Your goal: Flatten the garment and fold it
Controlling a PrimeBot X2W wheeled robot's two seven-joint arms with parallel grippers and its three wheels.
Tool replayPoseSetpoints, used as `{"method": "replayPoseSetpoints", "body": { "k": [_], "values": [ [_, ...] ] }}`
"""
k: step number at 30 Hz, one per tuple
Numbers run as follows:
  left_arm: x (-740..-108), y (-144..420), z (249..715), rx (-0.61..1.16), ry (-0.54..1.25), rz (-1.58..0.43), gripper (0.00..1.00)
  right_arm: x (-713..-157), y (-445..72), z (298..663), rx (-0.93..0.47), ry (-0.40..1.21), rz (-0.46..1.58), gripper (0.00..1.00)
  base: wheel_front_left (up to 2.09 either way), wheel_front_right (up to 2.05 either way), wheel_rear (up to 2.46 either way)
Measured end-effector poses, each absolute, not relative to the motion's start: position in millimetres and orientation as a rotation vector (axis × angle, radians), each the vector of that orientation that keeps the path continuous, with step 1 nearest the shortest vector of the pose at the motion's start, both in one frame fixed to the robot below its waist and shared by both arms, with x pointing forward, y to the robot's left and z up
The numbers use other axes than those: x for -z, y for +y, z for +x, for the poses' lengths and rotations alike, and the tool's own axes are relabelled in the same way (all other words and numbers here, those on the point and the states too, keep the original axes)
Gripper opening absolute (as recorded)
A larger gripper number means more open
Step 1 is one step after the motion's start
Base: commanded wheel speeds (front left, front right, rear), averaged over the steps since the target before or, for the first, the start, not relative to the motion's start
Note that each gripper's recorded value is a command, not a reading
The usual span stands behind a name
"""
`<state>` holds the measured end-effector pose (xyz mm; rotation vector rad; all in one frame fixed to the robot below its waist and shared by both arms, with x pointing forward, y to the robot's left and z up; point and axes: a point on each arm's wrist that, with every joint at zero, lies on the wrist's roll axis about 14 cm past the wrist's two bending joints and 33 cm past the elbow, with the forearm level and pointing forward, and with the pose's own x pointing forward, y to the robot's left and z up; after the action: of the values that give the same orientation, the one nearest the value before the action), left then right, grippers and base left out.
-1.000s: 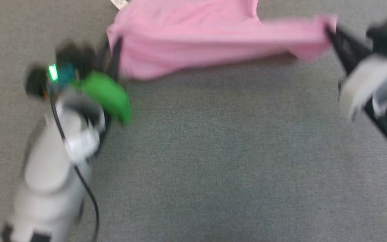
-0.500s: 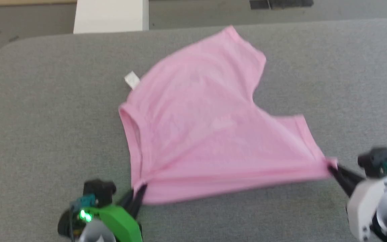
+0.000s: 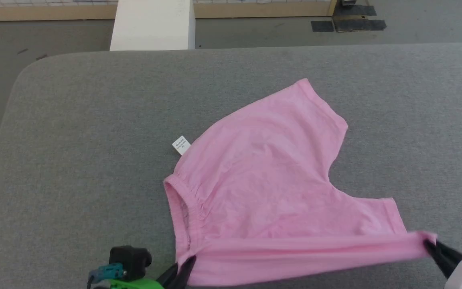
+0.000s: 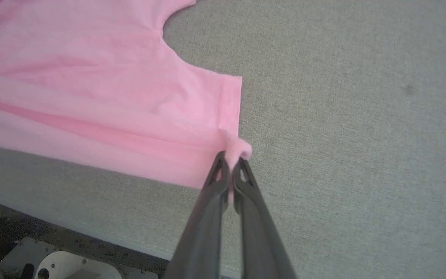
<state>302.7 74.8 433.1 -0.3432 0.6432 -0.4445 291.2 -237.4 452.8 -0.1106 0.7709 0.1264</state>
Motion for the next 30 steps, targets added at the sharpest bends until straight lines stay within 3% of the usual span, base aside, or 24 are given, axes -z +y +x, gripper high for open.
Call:
{"method": "replayPoseSetpoints", "body": {
  "k": [6, 12, 21, 30],
  "values": [
    [-460.8, 74.2, 343.8, 0.409, 0.447, -0.319, 0.0, -497.8, -225.0, 357.4, -0.179, 0.509, -0.207, 0.0, 0.0, 0.0, 0.0],
    [-472.1, 73.3, 377.6, 0.354, 0.346, -0.323, 0.0, -512.4, -203.4, 417.0, -0.269, 0.422, -0.28, 0.0, 0.0, 0.0, 0.0],
    [-457.4, 81.5, 420.0, 0.249, 0.311, -0.337, 0.0, -508.2, -175.2, 507.0, -0.36, 0.419, -0.388, 0.0, 0.0, 0.0, 0.0],
    [-422.4, 101.8, 442.0, 0.129, 0.351, -0.352, 0.0, -464.5, -156.6, 575.3, -0.407, 0.517, -0.442, 0.0, 0.0, 0.0, 0.0]
  ]
}}
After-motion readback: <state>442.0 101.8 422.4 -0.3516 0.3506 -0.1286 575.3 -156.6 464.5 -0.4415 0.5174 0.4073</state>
